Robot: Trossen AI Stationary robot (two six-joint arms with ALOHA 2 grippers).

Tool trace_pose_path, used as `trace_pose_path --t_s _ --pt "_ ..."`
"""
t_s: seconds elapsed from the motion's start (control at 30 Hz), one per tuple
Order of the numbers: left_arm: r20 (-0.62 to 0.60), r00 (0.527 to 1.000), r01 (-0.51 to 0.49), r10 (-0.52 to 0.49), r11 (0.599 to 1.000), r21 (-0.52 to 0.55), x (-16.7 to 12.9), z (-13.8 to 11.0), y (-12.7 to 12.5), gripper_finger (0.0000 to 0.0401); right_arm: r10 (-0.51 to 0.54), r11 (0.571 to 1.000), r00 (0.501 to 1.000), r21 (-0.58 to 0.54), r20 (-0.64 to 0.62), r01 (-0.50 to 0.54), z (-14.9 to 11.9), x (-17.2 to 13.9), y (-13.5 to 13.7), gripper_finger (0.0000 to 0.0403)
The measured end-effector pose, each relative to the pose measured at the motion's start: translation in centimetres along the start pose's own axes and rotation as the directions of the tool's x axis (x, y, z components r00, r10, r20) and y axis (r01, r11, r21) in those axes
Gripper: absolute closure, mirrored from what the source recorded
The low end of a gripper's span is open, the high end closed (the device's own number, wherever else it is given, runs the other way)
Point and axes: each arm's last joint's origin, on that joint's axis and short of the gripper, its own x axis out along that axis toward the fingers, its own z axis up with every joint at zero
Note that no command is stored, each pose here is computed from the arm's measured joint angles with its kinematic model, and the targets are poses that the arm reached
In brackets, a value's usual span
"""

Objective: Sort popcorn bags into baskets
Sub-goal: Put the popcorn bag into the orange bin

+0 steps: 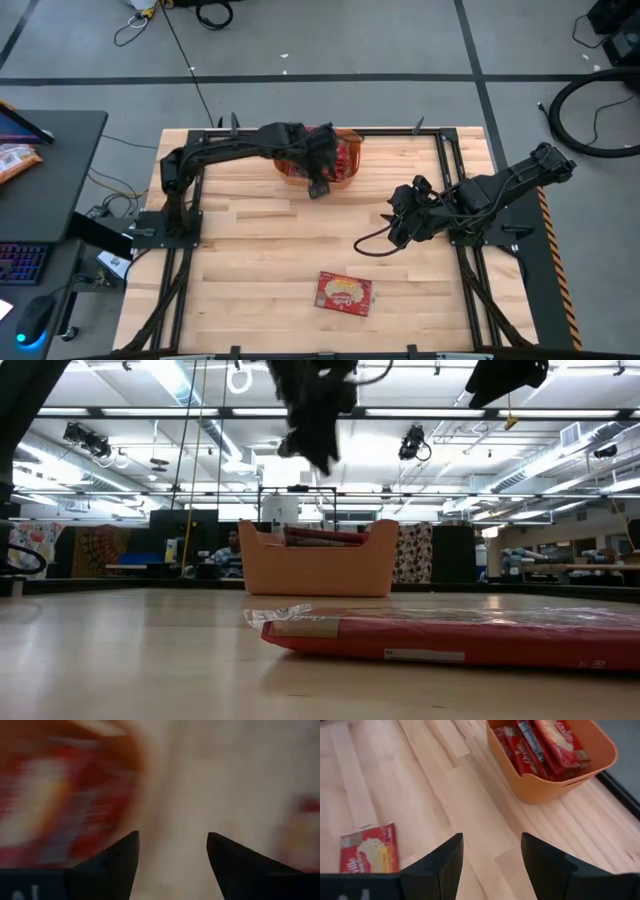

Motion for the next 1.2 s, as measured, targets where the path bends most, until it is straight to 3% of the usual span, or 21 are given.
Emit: trace_pose_path --t_s 0.1,0.23,0.33,0.57,0.77,0.9,1.07,1.2 --pt "0.0 0.98 0.199 -0.199 0.978 -0.064 0.0 -0.1 -3.7 0.0167 0.043 0.999 0.999 0.008 -0.021 -0.043 0.0 0.0 0.2 0.0199" --pt "-0.001 0.95 0.313 -0.313 0.95 -0.002 0.4 -1.0 -9.5 0.0171 0.12 0.992 0.989 -0.033 -0.081 -0.123 -0.1 0.3 0.8 0.0199" --pt "-0.003 0.942 0.334 -0.335 0.938 0.09 0.4 -2.2 -13.8 0.0172 0.158 0.984 0.979 -0.062 -0.132 -0.167 -0.3 0.6 1.3 0.0199" --pt "0.077 0.964 0.236 -0.255 0.95 0.203 1.2 -6.1 -21.3 0.0173 0.261 0.963 0.937 -0.012 -0.234 -0.271 -1.2 0.7 2.8 0.0199" --pt "0.117 0.939 0.306 -0.325 0.94 0.153 4.1 -9.4 -24.0 0.0173 0.263 0.965 0.936 0.053 -0.233 -0.258 -3.1 0.0 5.1 0.0199" --pt "0.171 0.922 0.337 -0.347 0.938 0.084 6.3 -11.5 -24.5 0.0173 0.261 0.958 0.941 0.175 -0.213 -0.226 -4.1 0.4 7.0 0.0199" --pt "0.242 0.917 0.331 -0.318 0.943 -0.017 8.1 -13.5 -24.6 0.0173 0.372 0.912 0.896 0.277 -0.243 -0.303 -5.3 0.9 9.9 0.0199" --pt "0.246 0.922 0.312 -0.298 0.95 -0.021 9.1 -14.6 -24.1 0.0173 0.432 0.873 0.865 0.362 -0.257 -0.328 -6.4 1.1 11.8 0.0199"
